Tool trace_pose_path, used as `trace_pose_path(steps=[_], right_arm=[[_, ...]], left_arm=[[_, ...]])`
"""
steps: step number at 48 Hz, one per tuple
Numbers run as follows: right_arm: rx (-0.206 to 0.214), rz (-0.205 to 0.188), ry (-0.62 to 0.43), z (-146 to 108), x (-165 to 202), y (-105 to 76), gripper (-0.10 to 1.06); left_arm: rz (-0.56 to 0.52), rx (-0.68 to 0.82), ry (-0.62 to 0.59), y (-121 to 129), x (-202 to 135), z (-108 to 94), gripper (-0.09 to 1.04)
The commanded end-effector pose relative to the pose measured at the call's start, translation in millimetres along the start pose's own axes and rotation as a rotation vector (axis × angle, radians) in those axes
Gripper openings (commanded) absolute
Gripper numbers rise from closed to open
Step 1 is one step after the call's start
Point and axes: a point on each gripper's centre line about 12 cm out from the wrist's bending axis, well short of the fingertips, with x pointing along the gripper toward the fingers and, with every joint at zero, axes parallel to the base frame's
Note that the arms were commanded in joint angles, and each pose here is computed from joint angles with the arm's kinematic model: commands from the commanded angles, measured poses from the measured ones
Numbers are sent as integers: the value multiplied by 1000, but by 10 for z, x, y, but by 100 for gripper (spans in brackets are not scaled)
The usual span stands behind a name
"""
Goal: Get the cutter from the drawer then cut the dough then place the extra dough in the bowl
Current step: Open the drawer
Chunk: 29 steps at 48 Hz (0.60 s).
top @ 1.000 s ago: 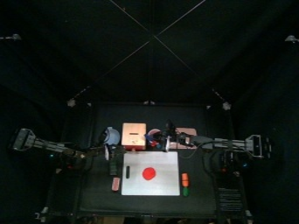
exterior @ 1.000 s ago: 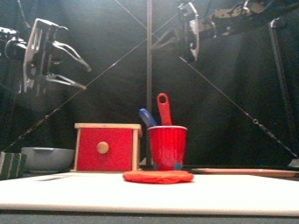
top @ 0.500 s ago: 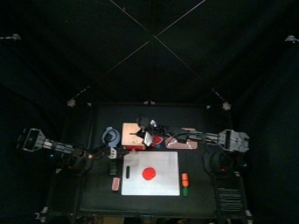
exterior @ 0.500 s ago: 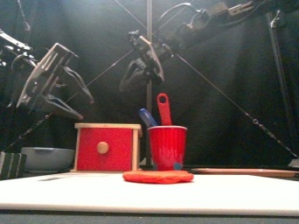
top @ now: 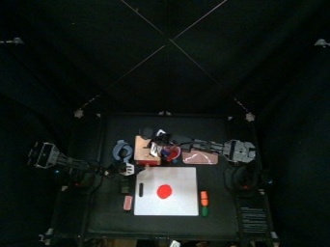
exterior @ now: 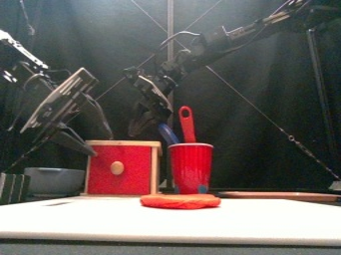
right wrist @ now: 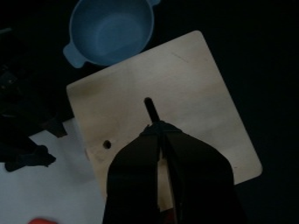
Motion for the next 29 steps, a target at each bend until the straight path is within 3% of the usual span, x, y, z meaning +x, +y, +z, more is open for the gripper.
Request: trace_pose_path(steps=[1,10,29], right_arm=[[6,-7,-47,168,-153,-61,5],[16,-16,-22,127,-109,-131,5],[-8,-37,36,49,-25,-162,5]], left_arm=[[7,-14,-25,-72,104,59,81],[23,-34,-39,-93,195,119,81],[58,-52,-28,-93,344,96,80]])
